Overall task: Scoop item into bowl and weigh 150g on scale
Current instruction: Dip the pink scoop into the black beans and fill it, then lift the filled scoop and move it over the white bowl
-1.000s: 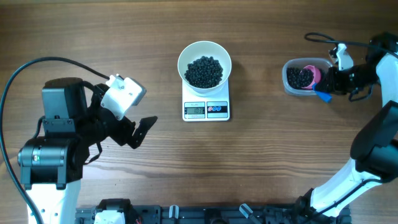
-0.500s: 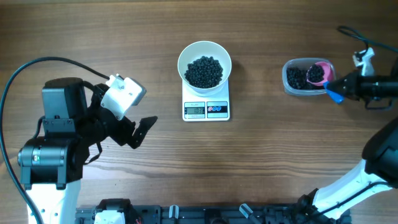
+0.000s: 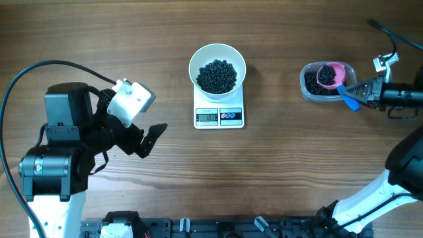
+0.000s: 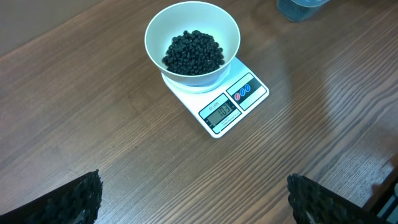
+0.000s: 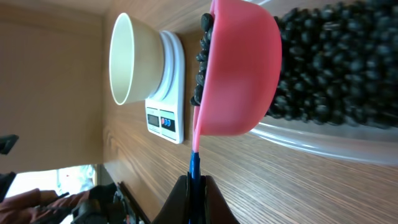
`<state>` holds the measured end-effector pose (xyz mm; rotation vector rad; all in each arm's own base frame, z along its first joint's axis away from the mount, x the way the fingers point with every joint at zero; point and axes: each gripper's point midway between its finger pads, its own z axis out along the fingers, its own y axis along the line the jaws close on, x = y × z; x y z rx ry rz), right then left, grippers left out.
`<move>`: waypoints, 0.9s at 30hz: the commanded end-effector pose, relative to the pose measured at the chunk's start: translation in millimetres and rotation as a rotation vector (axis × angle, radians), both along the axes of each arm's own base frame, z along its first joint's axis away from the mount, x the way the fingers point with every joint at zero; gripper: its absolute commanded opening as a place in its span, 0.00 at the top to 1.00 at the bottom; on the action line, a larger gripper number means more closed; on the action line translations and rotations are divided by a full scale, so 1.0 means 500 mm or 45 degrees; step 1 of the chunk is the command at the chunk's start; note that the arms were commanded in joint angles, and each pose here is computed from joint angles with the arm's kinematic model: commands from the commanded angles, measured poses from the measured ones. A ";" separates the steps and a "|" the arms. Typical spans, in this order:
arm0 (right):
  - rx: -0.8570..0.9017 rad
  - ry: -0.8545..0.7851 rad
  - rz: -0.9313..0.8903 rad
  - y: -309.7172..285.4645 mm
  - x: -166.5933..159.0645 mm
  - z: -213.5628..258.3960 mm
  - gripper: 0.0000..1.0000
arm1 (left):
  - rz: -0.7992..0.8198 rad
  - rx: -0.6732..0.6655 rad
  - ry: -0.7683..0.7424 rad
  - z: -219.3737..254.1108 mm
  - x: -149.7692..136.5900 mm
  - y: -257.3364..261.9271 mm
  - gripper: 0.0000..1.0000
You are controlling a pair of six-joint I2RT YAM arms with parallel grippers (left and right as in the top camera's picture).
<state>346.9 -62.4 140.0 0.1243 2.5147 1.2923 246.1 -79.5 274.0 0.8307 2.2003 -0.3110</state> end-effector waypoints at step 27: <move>-0.767 -0.491 0.554 0.499 0.111 0.045 0.96 | -0.021 -0.005 -0.029 0.015 0.001 -0.003 0.00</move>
